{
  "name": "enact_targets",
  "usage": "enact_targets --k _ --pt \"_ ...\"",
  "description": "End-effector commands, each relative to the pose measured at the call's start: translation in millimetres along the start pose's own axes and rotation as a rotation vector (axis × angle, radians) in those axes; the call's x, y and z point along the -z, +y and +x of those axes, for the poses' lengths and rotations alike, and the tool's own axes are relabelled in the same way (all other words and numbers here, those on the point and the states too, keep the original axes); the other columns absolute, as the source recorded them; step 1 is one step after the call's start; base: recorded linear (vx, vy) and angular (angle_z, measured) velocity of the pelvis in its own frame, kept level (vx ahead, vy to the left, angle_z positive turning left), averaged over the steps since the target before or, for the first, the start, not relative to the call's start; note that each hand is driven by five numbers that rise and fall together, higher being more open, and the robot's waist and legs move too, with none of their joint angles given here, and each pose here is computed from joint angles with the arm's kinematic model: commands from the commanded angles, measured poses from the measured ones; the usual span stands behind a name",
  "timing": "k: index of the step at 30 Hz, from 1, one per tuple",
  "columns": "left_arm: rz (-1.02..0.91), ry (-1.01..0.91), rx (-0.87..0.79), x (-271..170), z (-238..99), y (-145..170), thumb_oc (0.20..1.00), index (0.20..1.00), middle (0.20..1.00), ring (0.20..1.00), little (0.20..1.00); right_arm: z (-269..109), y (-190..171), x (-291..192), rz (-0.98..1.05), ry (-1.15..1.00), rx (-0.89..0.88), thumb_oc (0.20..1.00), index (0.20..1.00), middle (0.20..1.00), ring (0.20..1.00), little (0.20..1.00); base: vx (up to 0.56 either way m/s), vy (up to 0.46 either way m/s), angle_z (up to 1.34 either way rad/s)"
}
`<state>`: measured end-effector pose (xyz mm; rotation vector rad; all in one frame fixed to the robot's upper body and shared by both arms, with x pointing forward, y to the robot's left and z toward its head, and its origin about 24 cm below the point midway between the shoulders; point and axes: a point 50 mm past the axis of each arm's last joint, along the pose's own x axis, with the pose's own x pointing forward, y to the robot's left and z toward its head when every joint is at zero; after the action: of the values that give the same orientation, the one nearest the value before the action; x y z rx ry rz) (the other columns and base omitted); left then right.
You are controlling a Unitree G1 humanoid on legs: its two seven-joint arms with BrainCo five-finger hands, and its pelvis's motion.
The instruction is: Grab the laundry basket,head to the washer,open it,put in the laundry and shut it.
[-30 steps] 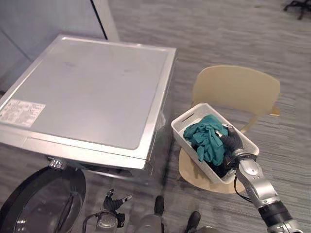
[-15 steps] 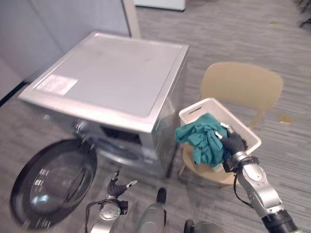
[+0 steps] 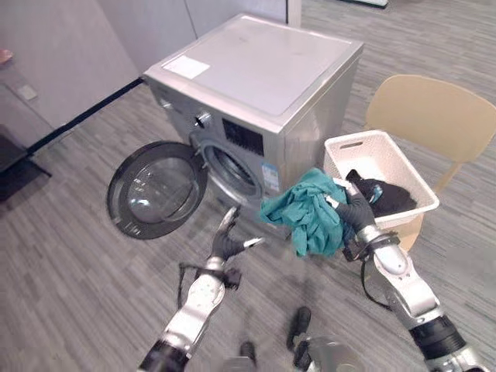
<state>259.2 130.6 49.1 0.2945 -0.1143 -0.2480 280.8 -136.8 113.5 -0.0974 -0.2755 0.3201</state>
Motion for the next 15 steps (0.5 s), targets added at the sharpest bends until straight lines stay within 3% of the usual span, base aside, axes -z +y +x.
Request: enact_targets --k 1,10,11,12,13,14,15 --pt "0.097 -0.047 0.039 -1.1 0.9 -4.9 1.0 1.0 1.0 1.0 1.0 15.2 35.9 -25.6 0.075 -0.162 -0.114 0.2 0.2 0.2 0.2 0.2 -0.03 0.115 0.37" --pt "0.12 -0.206 0.162 -41.6 39.0 -45.7 1.0 1.0 1.0 1.0 1.0 32.8 88.4 -29.3 0.28 -0.145 -0.244 0.2 0.2 0.2 0.2 0.2 -0.01 0.089 -0.14" --pt "0.127 -0.202 0.179 -42.5 44.9 -53.9 0.536 0.536 0.536 0.536 0.536 36.1 98.2 -33.8 0.313 -0.154 -0.269 0.2 0.2 0.2 0.2 0.2 -0.01 0.063 -0.04" --pt "0.127 -0.204 0.179 -42.7 45.3 -54.1 0.2 0.2 0.2 0.2 0.2 36.4 98.0 -34.0 0.313 -0.155 -0.269 0.2 0.2 0.2 0.2 0.2 -0.01 0.06 -0.01" --pt "0.135 -0.205 0.19 -43.4 47.4 -58.1 0.2 0.2 0.2 0.2 0.2 37.5 104.3 -37.3 0.335 -0.162 -0.29 0.2 0.2 0.2 0.2 0.2 0.0 0.052 -0.1" --pt "0.147 -0.2 0.177 -42.6 50.9 -57.9 0.2 0.2 0.2 0.2 0.2 38.9 109.7 -42.4 0.358 -0.179 -0.314 0.815 0.815 0.815 0.815 0.815 0.0 0.064 -0.13" --pt "0.148 -0.197 0.166 -41.8 51.1 -55.9 0.2 0.2 0.2 0.2 0.2 38.9 111.3 -44.3 0.36 -0.185 -0.325 1.0 1.0 1.0 1.0 1.0 0.0 0.041 -0.13"
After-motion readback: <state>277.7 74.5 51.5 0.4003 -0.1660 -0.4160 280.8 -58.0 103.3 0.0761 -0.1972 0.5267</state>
